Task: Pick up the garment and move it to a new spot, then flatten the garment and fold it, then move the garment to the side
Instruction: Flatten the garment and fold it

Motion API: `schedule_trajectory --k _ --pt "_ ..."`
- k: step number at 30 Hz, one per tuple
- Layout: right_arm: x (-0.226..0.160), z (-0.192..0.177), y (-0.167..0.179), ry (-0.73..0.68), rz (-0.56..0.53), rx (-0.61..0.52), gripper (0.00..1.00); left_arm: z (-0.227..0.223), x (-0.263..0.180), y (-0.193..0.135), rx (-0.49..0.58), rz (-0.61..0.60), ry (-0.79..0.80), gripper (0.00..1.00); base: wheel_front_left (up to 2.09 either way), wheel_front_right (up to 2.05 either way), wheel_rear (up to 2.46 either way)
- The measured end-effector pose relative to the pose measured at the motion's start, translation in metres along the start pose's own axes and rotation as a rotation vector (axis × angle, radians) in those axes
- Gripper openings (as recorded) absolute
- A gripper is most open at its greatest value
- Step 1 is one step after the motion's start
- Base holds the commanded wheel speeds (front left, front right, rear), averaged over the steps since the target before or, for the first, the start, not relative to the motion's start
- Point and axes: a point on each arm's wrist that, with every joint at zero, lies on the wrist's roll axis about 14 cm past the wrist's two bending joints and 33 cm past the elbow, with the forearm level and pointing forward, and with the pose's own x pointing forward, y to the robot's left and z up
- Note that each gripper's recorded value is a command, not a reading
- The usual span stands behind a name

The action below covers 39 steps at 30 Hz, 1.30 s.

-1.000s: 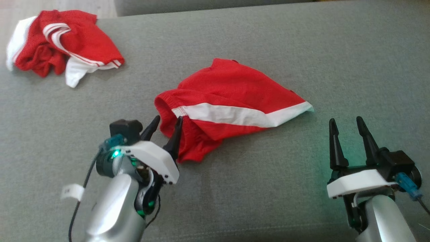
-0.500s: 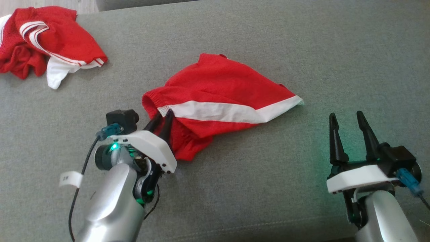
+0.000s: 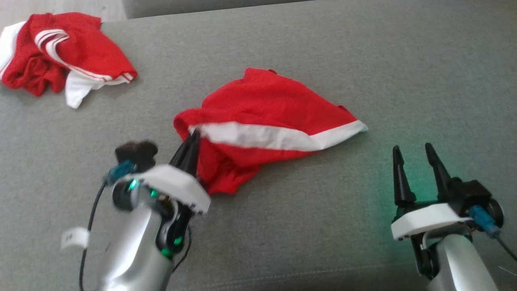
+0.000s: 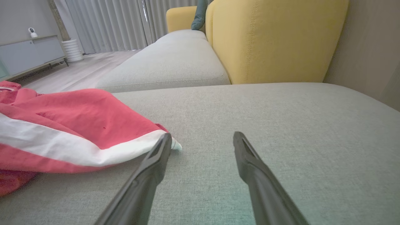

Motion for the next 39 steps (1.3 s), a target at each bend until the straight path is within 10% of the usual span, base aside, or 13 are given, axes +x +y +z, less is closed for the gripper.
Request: schedule_trajectory --k 33,39 --pt "0.045 -0.045 0.087 0.182 0.281 -0.06 1.0 -0.03 -0.035 0.075 -0.017 0.229 0.057 0.0 0.0 0.0 0.0" --pt "0.047 -0.051 0.091 0.212 0.297 -0.062 0.77 -0.031 -0.035 0.076 -0.023 0.232 0.058 0.0 0.0 0.0 0.0"
